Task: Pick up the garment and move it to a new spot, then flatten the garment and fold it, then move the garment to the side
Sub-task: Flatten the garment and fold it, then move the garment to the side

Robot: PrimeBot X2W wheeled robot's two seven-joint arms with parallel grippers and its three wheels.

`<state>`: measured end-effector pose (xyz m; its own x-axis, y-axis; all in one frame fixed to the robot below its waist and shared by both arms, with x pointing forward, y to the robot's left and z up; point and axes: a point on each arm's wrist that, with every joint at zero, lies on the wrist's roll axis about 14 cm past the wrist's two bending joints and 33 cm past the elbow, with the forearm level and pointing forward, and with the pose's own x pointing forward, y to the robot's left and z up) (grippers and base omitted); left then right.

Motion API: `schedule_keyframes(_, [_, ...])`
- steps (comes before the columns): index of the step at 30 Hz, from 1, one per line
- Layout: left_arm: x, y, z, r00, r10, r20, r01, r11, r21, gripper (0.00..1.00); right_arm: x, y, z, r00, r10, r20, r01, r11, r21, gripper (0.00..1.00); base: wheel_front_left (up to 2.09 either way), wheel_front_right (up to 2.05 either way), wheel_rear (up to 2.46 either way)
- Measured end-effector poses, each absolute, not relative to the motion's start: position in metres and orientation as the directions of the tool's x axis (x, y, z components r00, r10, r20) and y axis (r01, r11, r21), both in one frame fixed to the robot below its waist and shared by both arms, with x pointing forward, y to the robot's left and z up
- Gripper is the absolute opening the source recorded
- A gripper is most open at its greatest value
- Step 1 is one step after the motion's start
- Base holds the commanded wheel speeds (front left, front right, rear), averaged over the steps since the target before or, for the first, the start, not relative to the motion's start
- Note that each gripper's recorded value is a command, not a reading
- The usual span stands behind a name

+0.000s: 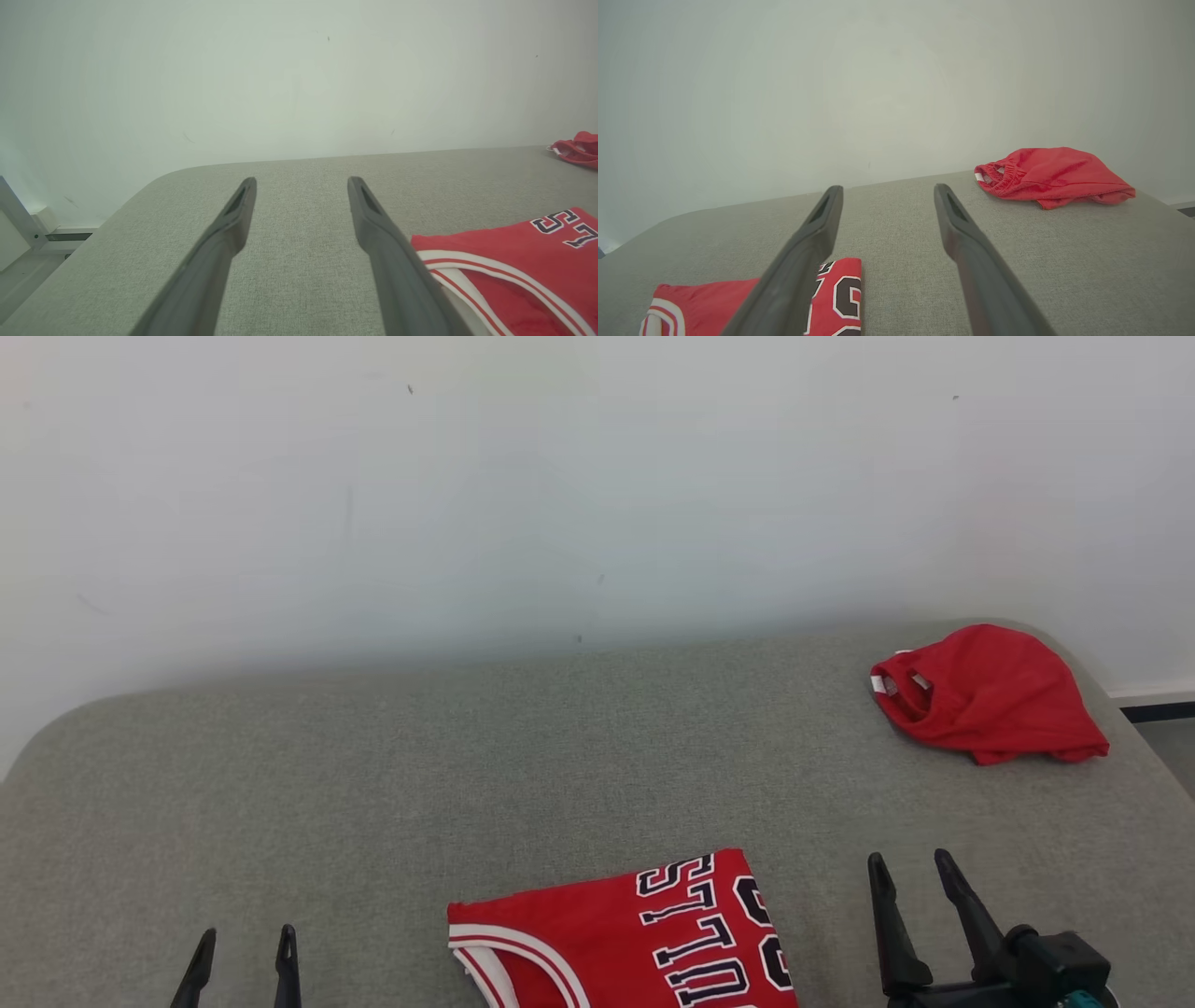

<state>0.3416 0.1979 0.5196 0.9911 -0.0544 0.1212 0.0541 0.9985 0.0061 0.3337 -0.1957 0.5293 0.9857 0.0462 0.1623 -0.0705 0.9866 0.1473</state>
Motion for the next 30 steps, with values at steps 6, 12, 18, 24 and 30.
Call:
schedule_keyframes(6, [0.338,0.205,0.517,0.993,-0.034,0.116,0.034,0.999,0.005,1.00,0.339,-0.187,0.523,0.988,0.071,0.138,-0.088,0.988,0.125,1.00,0.00,0.00,0.00])
schedule_keyframes(12, [0.333,0.209,0.511,0.995,-0.021,0.097,0.021,1.000,0.005,1.00,0.342,-0.180,0.517,0.988,0.093,0.119,-0.106,0.988,0.108,1.00,0.00,0.00,0.00])
schedule_keyframes(18, [0.332,0.212,0.508,0.996,-0.022,0.086,0.021,1.000,0.014,1.00,0.344,-0.177,0.511,0.990,0.102,0.097,-0.112,0.988,0.108,1.00,0.00,0.00,0.00])
schedule_keyframes(24, [0.330,0.214,0.509,0.996,-0.020,0.090,0.019,1.000,0.006,1.00,0.345,-0.175,0.508,0.990,0.107,0.089,-0.116,0.987,0.108,1.00,0.00,0.00,0.00])
schedule_keyframes(30, [0.328,0.216,0.509,0.996,-0.016,0.090,0.015,1.000,0.004,1.00,0.346,-0.174,0.508,0.990,0.111,0.087,-0.120,0.987,0.108,1.00,0.00,0.00,0.00])
